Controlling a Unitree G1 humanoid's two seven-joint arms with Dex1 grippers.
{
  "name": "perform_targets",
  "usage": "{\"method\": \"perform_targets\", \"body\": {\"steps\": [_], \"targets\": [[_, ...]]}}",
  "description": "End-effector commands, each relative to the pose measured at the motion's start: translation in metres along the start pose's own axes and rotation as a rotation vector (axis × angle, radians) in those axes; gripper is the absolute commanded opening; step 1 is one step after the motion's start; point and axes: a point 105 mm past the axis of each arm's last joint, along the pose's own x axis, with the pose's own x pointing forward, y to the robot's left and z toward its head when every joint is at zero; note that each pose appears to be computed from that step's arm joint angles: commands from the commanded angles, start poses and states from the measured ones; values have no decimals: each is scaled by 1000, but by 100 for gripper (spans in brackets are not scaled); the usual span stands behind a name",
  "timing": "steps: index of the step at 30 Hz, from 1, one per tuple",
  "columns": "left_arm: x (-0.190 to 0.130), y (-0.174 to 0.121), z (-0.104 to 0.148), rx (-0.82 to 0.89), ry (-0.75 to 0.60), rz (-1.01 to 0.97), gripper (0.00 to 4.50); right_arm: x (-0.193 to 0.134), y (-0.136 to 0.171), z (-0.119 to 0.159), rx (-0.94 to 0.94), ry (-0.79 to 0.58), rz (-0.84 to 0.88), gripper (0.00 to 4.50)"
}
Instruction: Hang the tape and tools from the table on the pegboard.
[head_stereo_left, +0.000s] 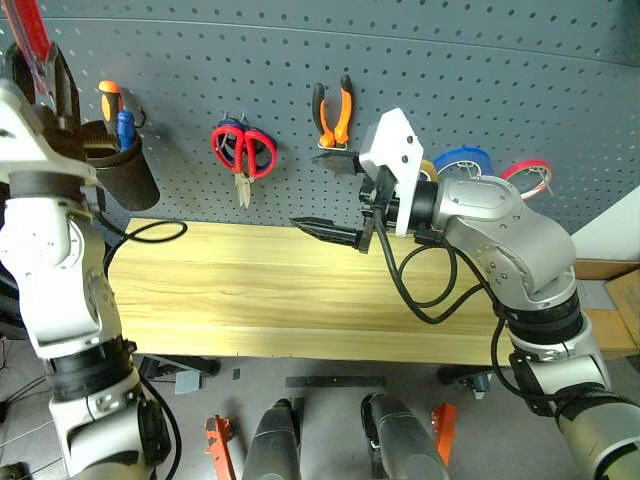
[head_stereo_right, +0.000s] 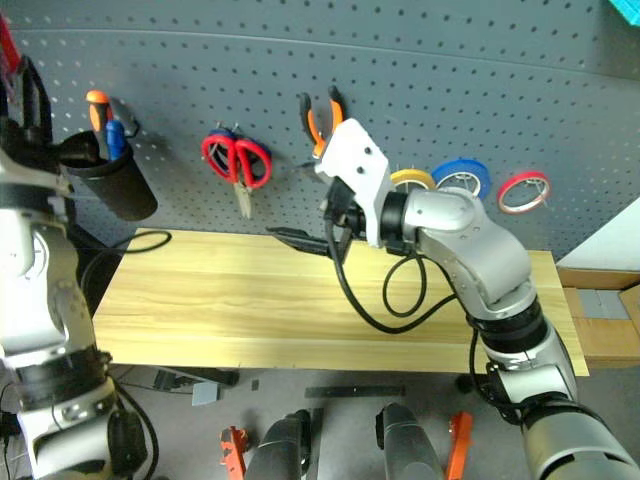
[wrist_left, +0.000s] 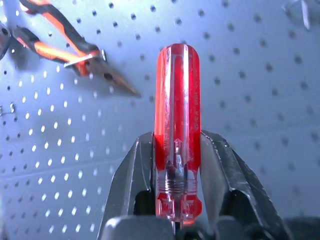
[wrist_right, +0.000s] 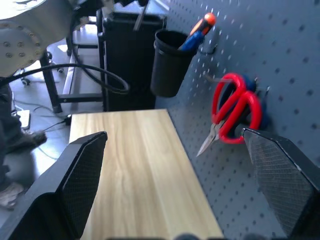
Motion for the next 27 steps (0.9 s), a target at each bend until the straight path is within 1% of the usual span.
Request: {"method": "perform_targets", "body": {"steps": [1, 8, 13, 18, 20, 21, 25, 27], "targets": [[20, 8, -2, 11, -52, 4, 87, 7, -6, 17, -65, -58, -42, 450], [39, -10, -25, -5, -73, -26, 87, 20, -7, 19, -92, -68, -60, 450], [38, -5, -35, 29, -82, -5, 87, 21, -4, 21, -93, -75, -58, 450], [30, -1, -51, 67, -54, 21, 87, 22, -1, 21, -88, -78, -54, 450], [27, 2, -54, 67, -51, 43, 159, 22, -1, 20, -86, -74, -53, 450], [25, 4, -56, 61, -47, 55, 184, 22, -2, 19, -86, -71, -54, 450], [21, 12, -59, 40, -39, 111, 318, 21, -2, 18, -85, -67, -54, 450], [21, 13, -58, 31, -45, 128, 395, 20, -2, 18, -85, -65, -56, 450]]}}
